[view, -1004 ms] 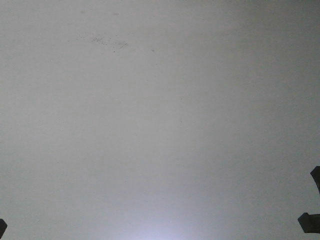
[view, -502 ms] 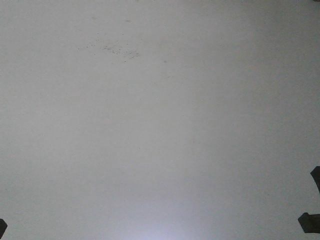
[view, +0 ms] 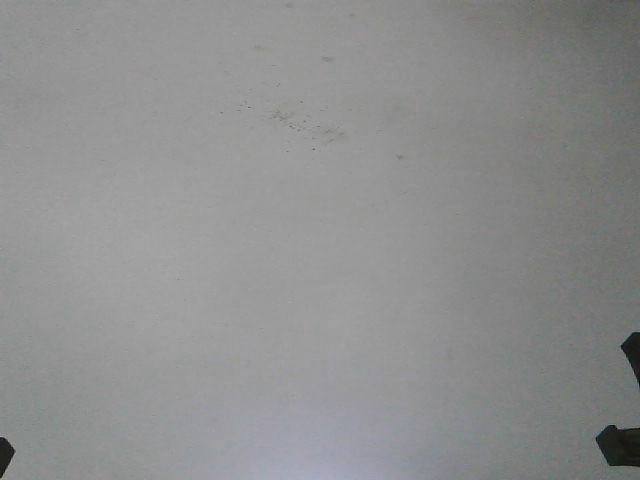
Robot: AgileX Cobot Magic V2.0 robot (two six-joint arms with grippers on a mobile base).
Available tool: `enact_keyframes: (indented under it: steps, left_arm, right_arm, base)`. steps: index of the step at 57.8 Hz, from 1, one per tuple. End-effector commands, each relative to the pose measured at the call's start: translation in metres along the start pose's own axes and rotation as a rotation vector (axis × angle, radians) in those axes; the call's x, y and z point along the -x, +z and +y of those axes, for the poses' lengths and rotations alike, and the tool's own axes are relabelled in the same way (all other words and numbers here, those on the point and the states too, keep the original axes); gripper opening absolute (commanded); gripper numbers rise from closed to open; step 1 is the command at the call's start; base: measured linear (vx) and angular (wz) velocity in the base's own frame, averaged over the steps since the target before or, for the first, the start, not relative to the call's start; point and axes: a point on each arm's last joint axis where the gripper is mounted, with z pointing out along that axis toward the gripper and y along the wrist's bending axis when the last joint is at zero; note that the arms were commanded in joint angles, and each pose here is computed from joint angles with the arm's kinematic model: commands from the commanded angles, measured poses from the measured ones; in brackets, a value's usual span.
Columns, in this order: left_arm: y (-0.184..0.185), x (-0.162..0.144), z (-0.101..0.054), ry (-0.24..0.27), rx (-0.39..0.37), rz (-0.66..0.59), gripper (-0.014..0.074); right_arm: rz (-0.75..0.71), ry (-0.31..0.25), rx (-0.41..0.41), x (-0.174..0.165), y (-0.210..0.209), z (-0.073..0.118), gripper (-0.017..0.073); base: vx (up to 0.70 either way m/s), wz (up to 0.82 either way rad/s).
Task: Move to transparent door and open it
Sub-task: 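Drive the base toward the white-framed glass sliding door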
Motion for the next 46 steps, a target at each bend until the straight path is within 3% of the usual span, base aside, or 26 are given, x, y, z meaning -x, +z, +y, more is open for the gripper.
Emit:
enact_keyframes:
  steps: [1, 46]
  left_arm:
    - [0.0002, 0.0044, 0.0001, -0.012, 0.000, -0.071, 0.0003]
    - [0.0002, 0.0044, 0.0001, -0.012, 0.000, -0.071, 0.0003]
  right_arm:
    - [-0.097, -0.011, 0.013, 0.0073, -0.0013, 0.0012, -0.0004]
    - [-0.092, -0.011, 0.012, 0.0071, -0.0013, 0.0011, -0.0004]
  base:
    - [0.46, 0.31]
    - [0.50, 0.40]
